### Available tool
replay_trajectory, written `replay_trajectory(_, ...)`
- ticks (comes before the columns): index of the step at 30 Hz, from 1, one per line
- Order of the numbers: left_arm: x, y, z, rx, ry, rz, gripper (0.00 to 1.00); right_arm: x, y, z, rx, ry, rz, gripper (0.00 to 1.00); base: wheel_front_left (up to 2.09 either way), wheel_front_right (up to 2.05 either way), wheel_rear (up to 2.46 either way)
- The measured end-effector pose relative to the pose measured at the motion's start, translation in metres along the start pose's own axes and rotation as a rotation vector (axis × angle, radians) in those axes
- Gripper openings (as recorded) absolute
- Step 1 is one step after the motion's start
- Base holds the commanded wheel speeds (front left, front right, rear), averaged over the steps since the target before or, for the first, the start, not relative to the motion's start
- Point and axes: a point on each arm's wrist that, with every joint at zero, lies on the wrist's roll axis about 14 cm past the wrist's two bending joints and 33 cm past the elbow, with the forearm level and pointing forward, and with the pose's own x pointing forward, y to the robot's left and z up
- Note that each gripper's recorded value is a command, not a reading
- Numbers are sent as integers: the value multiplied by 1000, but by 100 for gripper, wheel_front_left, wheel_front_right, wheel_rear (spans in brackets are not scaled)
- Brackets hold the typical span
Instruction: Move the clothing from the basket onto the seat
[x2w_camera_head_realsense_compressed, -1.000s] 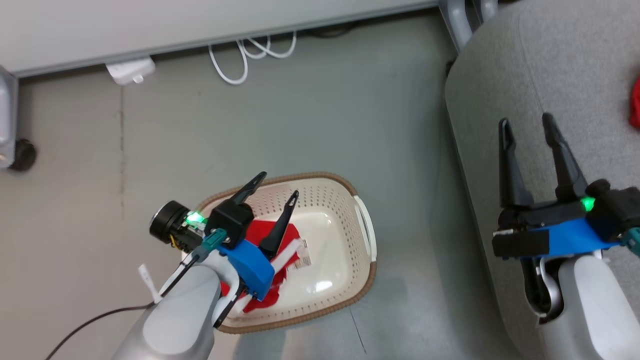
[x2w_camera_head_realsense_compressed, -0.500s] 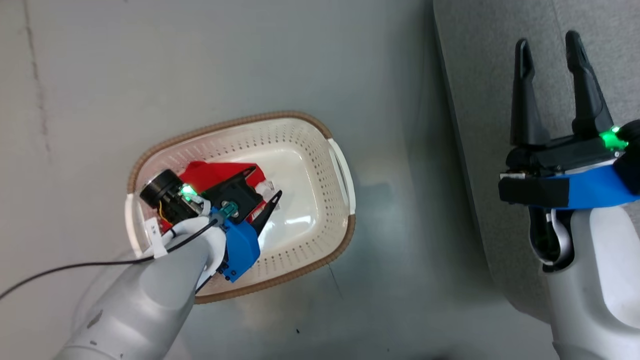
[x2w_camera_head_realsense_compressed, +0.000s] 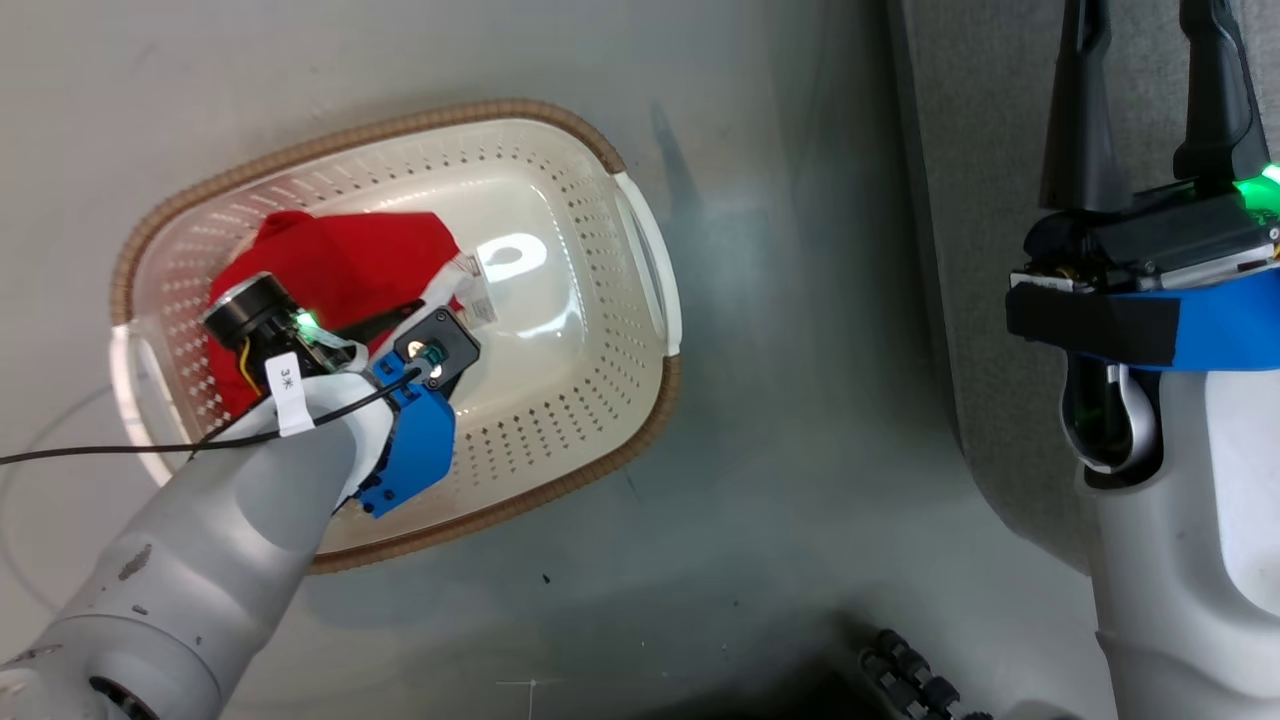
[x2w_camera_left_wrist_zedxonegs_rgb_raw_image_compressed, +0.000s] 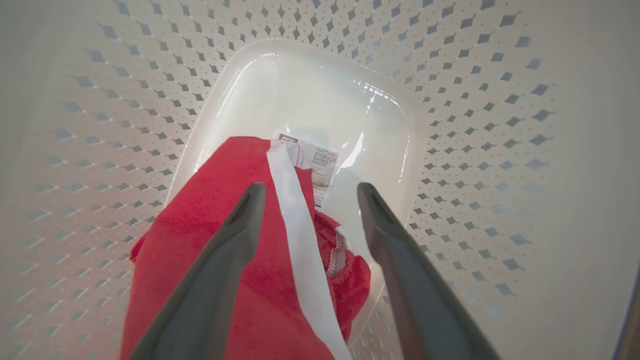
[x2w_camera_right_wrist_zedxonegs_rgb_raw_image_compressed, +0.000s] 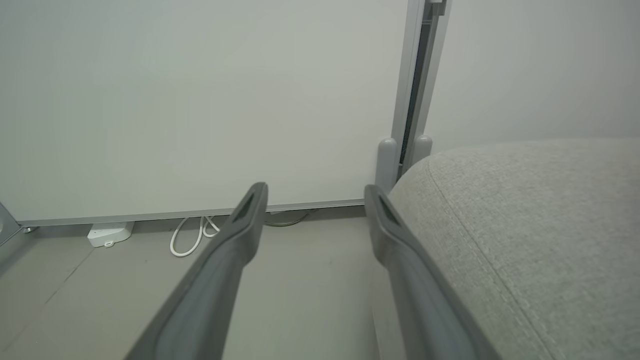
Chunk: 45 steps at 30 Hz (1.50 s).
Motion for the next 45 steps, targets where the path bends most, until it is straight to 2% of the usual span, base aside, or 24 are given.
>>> replay_trajectory(5, 18, 1, -37, 22, 131, -28, 100, 4, -2, -15, -4, 16, -7, 100, 0, 0, 0)
replay_trajectory(16, 45, 13, -81, 67, 276, -43, 100, 4, -5, -47, -10, 61, -13, 100, 0, 0, 0)
replay_trajectory(26, 56, 12, -93, 78, 331, -41, 100, 4, -6, -58, -13, 73, -21, 100, 0, 0, 0)
replay_trajectory(27, 56, 12, -93, 78, 337, -42, 68, 4, -7, -57, -13, 73, -22, 100, 0, 0, 0)
replay_trajectory(28, 56, 11, -93, 78, 340, -42, 12, 4, -7, -57, -13, 72, -24, 100, 0, 0, 0)
replay_trajectory(29, 55, 11, -94, 78, 343, -41, 0, 4, -7, -57, -12, 72, -24, 100, 0, 0, 0)
replay_trajectory(45, 45, 5, -70, 54, 294, -40, 0, 6, -8, -40, -9, 37, -33, 100, 0, 0, 0)
